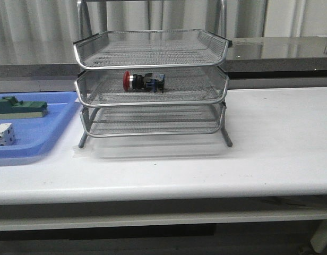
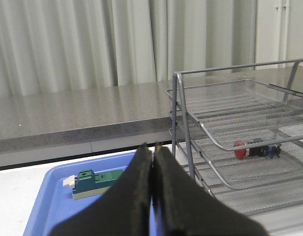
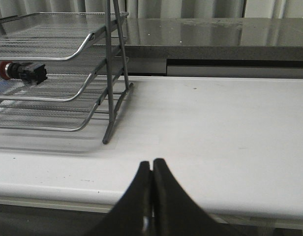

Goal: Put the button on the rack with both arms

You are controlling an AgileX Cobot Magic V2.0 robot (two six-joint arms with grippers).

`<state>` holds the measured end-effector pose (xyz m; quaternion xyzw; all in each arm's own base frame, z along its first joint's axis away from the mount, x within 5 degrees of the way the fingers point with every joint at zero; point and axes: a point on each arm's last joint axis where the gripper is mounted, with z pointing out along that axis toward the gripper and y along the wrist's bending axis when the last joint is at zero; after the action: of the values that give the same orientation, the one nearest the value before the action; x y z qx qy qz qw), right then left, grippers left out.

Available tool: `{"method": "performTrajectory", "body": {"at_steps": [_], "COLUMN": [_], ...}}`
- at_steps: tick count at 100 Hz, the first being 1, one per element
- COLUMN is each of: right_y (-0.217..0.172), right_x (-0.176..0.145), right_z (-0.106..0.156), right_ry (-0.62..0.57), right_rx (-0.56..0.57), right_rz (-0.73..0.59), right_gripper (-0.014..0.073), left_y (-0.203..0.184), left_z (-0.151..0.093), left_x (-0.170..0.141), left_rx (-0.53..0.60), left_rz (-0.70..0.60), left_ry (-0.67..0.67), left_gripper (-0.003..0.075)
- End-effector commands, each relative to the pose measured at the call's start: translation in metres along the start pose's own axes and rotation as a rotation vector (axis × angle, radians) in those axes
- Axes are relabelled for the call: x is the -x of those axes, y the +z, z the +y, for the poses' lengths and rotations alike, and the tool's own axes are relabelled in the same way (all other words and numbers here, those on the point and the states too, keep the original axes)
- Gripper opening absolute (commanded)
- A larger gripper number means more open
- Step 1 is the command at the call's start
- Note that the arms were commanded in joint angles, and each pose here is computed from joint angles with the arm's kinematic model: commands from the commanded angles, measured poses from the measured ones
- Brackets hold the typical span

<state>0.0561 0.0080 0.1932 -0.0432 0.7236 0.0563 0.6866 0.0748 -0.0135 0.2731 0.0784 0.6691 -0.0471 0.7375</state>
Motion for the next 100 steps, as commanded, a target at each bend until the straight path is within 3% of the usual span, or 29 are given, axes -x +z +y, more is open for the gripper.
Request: {"method": "performTrajectory", "body": {"at_steps": [1,37,60,100], "right_y": [-0.003,-0.003,-0.003,-0.003], "right_x": [0.016,0.016,0.016,0.016], "right_z": [0.000,0.000,0.000,0.000], "right_ry": [-0.009,-0.009,-0.009,-0.009], "right_rx": [0.002,0.002,0.002,0.002], "right_rz": [-0.129,-0.129,-0.129,-0.128], "right_gripper": [-0.0057,-0.0057,-0.0057,-0.0057], "left_y": [0.000,0.000,0.001,-0.020], "left_z": [0.002,0.002,0.001,0.007], "left_x": [0.017,0.017,0.012,-0.023], "left_rx": [0.021,0.021,0.008,0.136], "left_rz": [-0.102,-0.102,-0.054,-0.040], "left_ry": [-0.019,-0.019,0.065,0.039], "left_gripper": [-0.0021,-0.0021,-0.0021,-0.0021]}}
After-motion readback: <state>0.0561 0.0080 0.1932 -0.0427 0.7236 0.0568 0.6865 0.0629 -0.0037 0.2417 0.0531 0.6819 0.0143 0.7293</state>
